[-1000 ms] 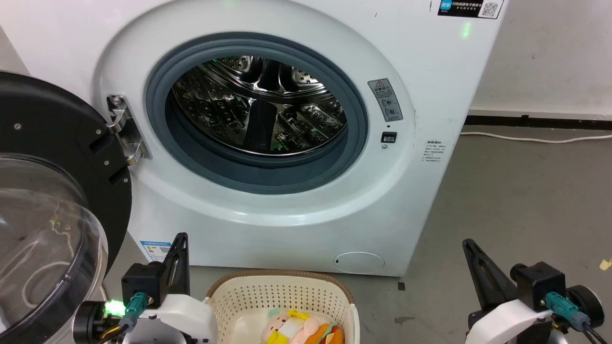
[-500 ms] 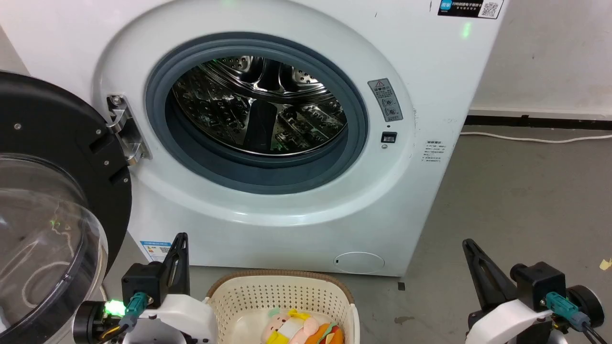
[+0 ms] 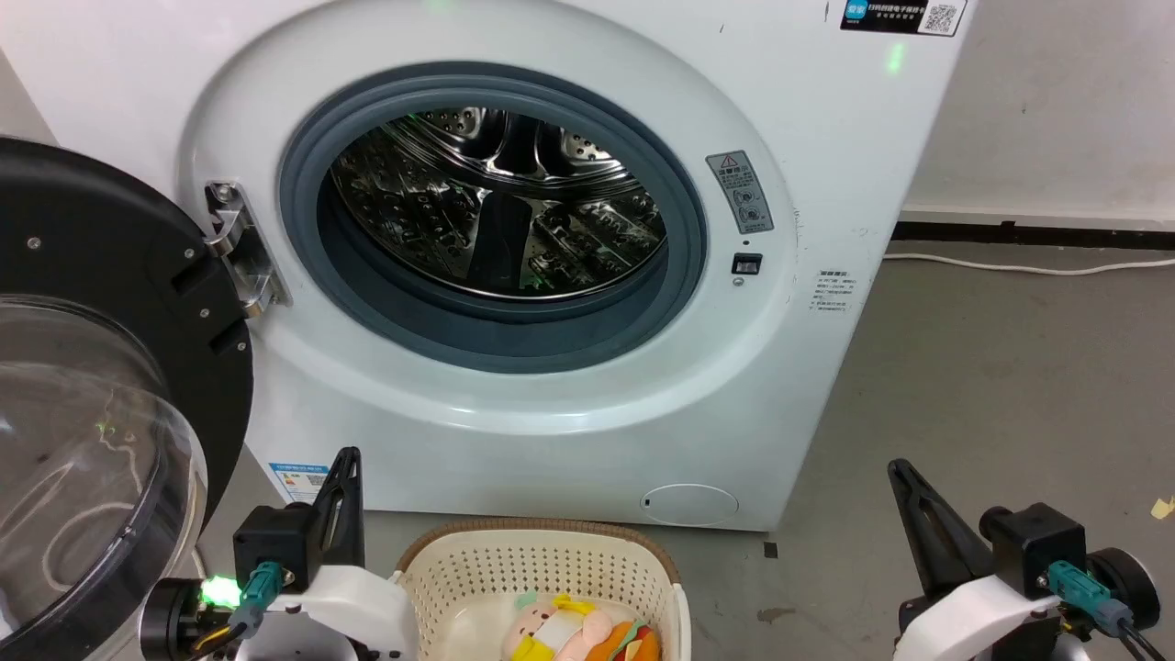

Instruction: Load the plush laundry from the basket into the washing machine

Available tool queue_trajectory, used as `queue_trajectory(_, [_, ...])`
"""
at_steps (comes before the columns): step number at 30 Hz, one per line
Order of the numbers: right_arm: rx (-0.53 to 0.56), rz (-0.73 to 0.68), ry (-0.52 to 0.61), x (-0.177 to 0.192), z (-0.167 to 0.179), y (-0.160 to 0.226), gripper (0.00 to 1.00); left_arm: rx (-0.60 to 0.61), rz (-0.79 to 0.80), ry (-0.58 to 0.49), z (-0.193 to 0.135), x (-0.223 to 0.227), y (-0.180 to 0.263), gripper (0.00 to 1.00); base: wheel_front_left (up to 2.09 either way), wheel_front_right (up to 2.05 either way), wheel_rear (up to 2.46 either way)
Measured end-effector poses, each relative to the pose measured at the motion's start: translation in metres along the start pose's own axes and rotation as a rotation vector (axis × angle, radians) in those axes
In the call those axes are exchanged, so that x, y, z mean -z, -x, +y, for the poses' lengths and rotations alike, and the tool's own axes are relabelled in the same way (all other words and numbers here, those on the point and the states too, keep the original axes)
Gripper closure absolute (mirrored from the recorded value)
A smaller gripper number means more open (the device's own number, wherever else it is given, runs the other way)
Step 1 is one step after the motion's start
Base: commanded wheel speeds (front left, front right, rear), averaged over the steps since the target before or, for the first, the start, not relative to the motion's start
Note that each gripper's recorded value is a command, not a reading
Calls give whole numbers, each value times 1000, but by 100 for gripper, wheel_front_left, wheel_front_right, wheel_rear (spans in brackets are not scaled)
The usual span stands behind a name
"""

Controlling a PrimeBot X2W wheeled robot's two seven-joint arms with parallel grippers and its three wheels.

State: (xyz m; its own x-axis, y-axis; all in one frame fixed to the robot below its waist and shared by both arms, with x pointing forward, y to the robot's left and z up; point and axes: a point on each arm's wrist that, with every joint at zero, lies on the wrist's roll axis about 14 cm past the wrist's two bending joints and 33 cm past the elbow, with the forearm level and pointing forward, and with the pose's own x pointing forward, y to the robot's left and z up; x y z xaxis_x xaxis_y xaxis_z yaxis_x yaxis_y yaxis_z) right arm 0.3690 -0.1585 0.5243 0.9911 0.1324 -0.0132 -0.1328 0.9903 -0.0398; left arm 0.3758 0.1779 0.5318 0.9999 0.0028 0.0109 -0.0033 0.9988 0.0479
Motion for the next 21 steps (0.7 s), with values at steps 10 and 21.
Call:
queue_trajectory(10, [0, 0, 0, 0, 0, 0, 100, 0, 0, 0, 0, 0, 0, 100, 0, 0, 0])
queue_trajectory(21, [0, 0, 0, 0, 0, 0, 100, 0, 0, 0, 0, 0, 0, 100, 0, 0, 0])
